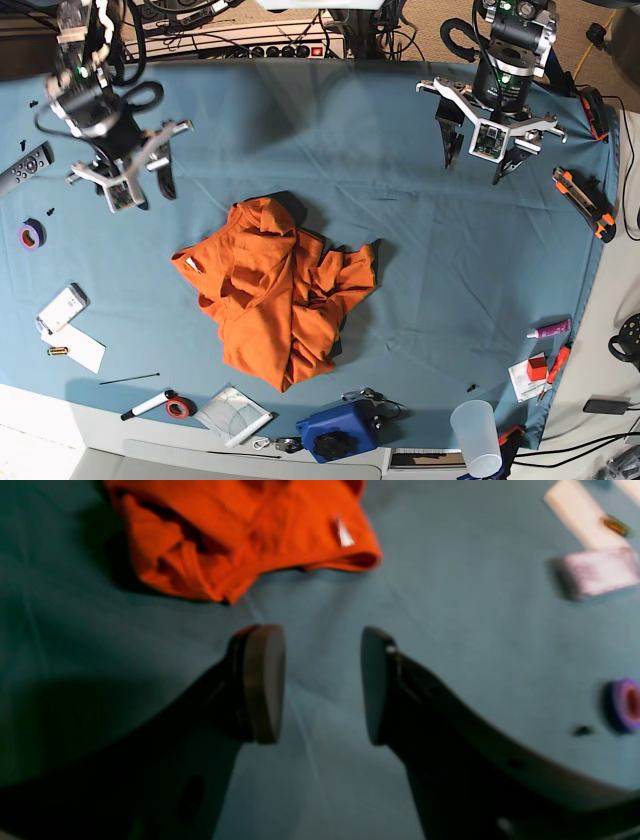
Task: Layout the t-shirt on the table in an organized manner, then fold the t-shirt properly
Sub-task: 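Move the right gripper down to the crumpled orange t-shirt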
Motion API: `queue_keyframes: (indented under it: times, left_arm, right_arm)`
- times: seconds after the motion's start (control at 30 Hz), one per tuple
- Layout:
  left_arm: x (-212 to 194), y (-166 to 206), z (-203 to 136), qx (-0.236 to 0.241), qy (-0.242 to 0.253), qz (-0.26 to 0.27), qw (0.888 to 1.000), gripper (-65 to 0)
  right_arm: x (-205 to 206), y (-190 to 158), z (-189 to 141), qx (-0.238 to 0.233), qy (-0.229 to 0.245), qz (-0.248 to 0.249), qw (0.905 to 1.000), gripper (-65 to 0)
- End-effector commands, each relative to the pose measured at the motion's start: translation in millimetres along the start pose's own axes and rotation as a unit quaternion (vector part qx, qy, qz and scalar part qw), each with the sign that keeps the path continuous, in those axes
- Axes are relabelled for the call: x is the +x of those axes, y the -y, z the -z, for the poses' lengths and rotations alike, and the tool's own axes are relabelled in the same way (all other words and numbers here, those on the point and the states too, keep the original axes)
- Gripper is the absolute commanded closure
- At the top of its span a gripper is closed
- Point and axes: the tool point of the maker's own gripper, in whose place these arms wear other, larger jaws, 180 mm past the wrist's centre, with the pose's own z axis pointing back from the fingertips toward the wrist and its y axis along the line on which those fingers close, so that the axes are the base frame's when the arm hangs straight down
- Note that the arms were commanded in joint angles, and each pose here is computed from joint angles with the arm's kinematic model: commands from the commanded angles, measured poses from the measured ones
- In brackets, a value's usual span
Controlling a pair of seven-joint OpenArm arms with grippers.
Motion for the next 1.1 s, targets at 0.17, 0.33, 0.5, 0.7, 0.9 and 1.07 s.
queue_keyframes:
  times: [0.17,0.33,0.5,0.7,0.9,1.07]
  left_arm:
    - [17.1,-3.3,-0.7,0.004,0.035,0.001,0.999,-36.5]
    - [19.1,-4.1,0.2,0.005,0.038,0.002,0.999,-36.5]
    - [19.3,-4.2,0.3,0.005,0.039,0.002,0.999,-36.5]
    - [21.0,-4.5,1.1,0.006,0.041,0.000,0.999,-36.5]
    - [30.8,-6.8,5.4,0.008,0.057,-0.008,0.998,-36.5]
    - [37.0,-8.1,7.9,0.008,0.066,-0.011,0.998,-36.5]
  right_arm:
    - [13.1,-26.7,48.6,0.050,0.005,-0.039,0.9980,-25.1]
    - [17.2,-47.3,84.1,0.046,-0.012,-0.056,0.9973,-25.1]
    - [19.8,-63.4,103.7,0.052,-0.019,-0.049,0.9973,-25.1]
    - [-3.6,-72.4,121.0,0.067,-0.049,-0.021,0.9963,-25.1]
    - [-0.9,-76.3,119.7,0.077,-0.046,-0.008,0.9959,-7.4]
    - [24.6,-76.6,105.0,0.076,-0.027,-0.019,0.9966,0.0]
